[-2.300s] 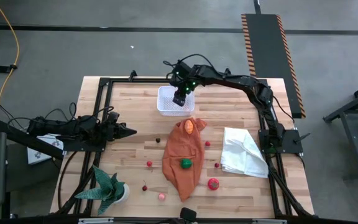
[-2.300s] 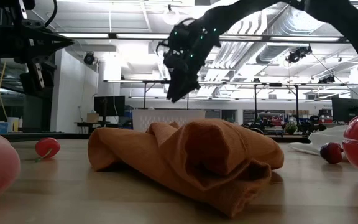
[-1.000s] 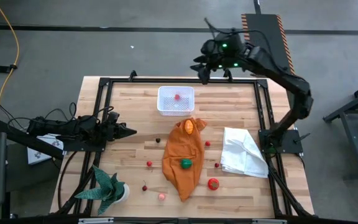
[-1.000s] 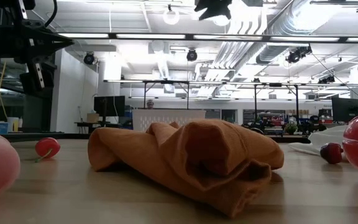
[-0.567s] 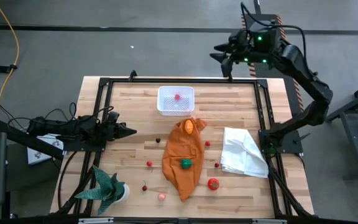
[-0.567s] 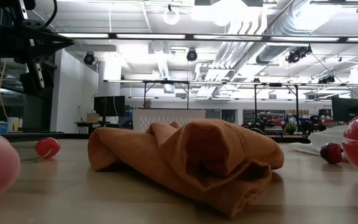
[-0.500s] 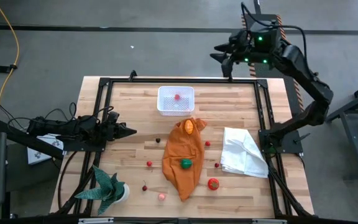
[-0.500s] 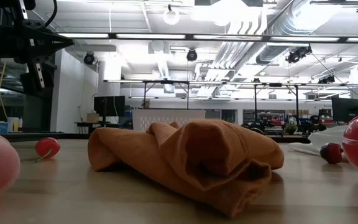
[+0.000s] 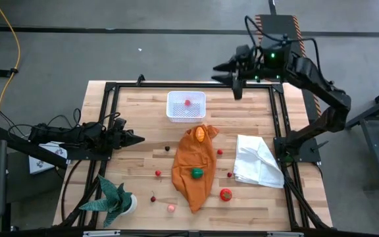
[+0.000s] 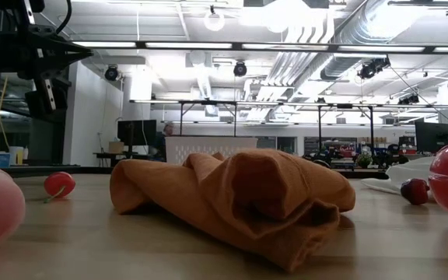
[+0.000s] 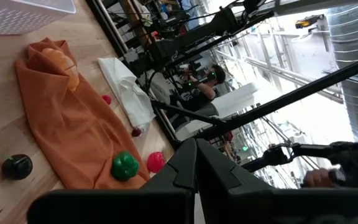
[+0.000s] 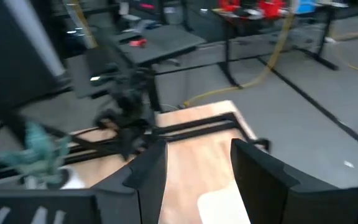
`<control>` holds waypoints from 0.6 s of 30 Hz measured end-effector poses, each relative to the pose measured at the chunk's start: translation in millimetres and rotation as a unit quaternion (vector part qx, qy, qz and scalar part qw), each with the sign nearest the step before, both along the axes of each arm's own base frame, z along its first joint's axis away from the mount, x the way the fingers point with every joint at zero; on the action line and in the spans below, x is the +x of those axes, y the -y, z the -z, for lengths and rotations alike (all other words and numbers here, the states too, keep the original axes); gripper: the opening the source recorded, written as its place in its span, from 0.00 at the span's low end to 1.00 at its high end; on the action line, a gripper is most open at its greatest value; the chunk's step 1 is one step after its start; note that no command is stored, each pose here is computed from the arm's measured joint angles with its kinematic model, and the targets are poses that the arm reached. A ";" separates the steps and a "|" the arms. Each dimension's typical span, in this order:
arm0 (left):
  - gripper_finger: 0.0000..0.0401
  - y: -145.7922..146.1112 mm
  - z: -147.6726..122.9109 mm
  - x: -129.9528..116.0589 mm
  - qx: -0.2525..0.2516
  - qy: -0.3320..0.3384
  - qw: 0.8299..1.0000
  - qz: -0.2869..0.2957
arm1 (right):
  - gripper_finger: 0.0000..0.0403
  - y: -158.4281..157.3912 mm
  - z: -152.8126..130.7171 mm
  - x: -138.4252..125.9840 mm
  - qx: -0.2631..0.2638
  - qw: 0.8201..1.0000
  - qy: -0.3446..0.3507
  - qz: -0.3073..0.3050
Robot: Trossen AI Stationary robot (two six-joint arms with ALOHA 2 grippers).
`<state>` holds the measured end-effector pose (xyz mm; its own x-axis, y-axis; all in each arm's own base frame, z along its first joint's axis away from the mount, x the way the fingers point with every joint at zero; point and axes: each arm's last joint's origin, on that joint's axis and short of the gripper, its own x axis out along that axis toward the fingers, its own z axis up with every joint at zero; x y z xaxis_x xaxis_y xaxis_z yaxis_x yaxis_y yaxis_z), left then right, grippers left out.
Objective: Pick and placing Produce into tupperware
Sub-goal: Put the red raspberry into the white basket
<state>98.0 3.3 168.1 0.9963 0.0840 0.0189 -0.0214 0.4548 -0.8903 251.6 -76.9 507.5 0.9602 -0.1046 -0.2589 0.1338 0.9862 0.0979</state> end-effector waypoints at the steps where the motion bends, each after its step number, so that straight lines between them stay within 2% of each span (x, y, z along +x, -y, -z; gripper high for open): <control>1: 0.00 0.0 0.0 0.0 0.000 0.000 1.000 0.000 | 0.42 -6.3 -0.1 1.9 0.002 1.000 0.001 -0.012; 10: 0.00 0.0 0.1 0.0 0.000 0.000 1.000 0.000 | 0.42 -59.8 -1.3 11.3 0.032 0.994 0.007 -0.104; 15: 0.00 0.0 0.1 0.0 0.000 0.000 1.000 0.000 | 0.42 -79.5 -1.2 12.2 -0.001 0.995 0.005 -0.104; 18: 0.00 0.0 0.1 0.0 0.000 0.000 1.000 0.000 | 0.42 -83.2 2.1 11.6 0.003 0.995 -0.013 -0.100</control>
<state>98.1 3.3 168.0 0.9963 0.0838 0.0185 -0.0218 0.4549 -0.8903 263.1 6.3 505.4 0.9548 0.0899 -0.2832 -0.0630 0.9927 0.1026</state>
